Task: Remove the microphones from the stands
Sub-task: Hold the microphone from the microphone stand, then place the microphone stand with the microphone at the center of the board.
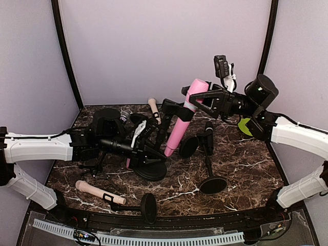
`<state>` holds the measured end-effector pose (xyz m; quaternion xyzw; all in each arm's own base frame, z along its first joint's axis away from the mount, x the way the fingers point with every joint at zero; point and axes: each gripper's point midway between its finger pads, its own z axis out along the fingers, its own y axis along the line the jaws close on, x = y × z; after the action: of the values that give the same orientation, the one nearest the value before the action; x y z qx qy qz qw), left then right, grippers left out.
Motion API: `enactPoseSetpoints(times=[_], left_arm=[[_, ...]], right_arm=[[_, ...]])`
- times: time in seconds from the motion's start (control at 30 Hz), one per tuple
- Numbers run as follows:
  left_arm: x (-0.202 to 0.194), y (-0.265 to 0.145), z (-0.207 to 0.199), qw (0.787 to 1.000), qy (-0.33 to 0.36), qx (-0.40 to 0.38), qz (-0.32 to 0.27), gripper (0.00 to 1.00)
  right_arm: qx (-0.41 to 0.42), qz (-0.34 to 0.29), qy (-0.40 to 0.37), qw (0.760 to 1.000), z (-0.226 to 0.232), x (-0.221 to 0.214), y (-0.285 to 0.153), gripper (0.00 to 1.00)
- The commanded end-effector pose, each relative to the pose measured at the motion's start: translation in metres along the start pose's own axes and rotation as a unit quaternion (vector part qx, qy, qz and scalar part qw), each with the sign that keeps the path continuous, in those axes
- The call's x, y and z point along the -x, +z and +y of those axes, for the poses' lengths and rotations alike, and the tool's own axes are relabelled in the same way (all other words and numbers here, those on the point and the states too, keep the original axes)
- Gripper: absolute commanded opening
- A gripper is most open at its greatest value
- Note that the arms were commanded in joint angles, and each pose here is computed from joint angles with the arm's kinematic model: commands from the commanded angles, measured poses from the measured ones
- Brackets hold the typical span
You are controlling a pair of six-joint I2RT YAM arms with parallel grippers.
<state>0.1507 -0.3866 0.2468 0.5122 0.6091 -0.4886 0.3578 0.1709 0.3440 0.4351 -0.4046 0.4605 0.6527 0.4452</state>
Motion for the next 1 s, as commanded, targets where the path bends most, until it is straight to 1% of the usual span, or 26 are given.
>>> enactPoseSetpoints(times=[0.0, 0.13, 0.2, 0.27, 0.33, 0.43, 0.47, 0.5, 0.53, 0.57, 0.6, 0.77, 0.8, 0.83, 0.87, 0.97], left_arm=[[0.031, -0.006, 0.001, 0.998, 0.038, 0.019, -0.042, 0.00], [0.022, -0.003, 0.009, 0.997, 0.054, 0.034, -0.038, 0.00], [0.018, -0.001, 0.012, 0.996, 0.063, 0.039, -0.040, 0.00], [0.020, 0.000, 0.016, 0.995, 0.073, 0.045, -0.051, 0.00], [0.019, 0.004, 0.021, 0.994, 0.074, 0.053, -0.055, 0.00], [0.014, 0.014, 0.032, 0.991, 0.079, 0.087, -0.059, 0.00], [0.017, 0.016, 0.033, 0.989, 0.089, 0.093, -0.077, 0.00], [0.006, 0.023, 0.034, 0.989, 0.083, 0.098, -0.074, 0.00], [0.015, 0.025, 0.032, 0.985, 0.097, 0.100, -0.100, 0.00], [0.006, 0.034, 0.032, 0.986, 0.094, 0.101, -0.097, 0.00], [0.012, 0.037, 0.032, 0.983, 0.102, 0.104, -0.113, 0.00], [-0.010, 0.070, 0.034, 0.986, 0.106, 0.093, -0.093, 0.00], [-0.009, 0.072, 0.035, 0.985, 0.107, 0.094, -0.099, 0.00], [-0.018, 0.076, 0.037, 0.986, 0.103, 0.093, -0.093, 0.00], [-0.016, 0.076, 0.037, 0.985, 0.106, 0.095, -0.102, 0.00], [-0.033, 0.083, 0.042, 0.985, 0.103, 0.099, -0.097, 0.00]], right_arm=[[-0.010, 0.000, -0.015, 1.000, -0.001, 0.005, 0.003, 0.57], [-0.059, 0.020, -0.010, 0.998, -0.020, -0.011, 0.001, 0.39], [-0.075, 0.029, -0.011, 0.997, -0.025, -0.019, -0.001, 0.33], [-0.093, 0.036, -0.013, 0.995, -0.030, -0.027, -0.005, 0.30], [-0.113, 0.041, -0.015, 0.993, -0.035, -0.035, -0.011, 0.29], [-0.135, 0.054, -0.021, 0.989, -0.036, -0.046, -0.019, 0.27], [-0.145, 0.060, -0.023, 0.987, -0.038, -0.048, -0.022, 0.27], [-0.152, 0.066, -0.027, 0.986, -0.038, -0.049, -0.024, 0.27], [-0.161, 0.072, -0.030, 0.984, -0.039, -0.051, -0.026, 0.26], [-0.167, 0.078, -0.032, 0.982, -0.039, -0.052, -0.028, 0.26], [-0.174, 0.083, -0.035, 0.981, -0.040, -0.054, -0.031, 0.26], [-0.204, 0.100, -0.033, 0.973, -0.048, -0.071, -0.042, 0.25], [-0.209, 0.100, -0.031, 0.972, -0.049, -0.075, -0.044, 0.25], [-0.214, 0.099, -0.029, 0.971, -0.050, -0.078, -0.047, 0.25], [-0.219, 0.097, -0.027, 0.971, -0.050, -0.081, -0.049, 0.25], [-0.234, 0.090, -0.023, 0.968, -0.053, -0.090, -0.055, 0.25]])
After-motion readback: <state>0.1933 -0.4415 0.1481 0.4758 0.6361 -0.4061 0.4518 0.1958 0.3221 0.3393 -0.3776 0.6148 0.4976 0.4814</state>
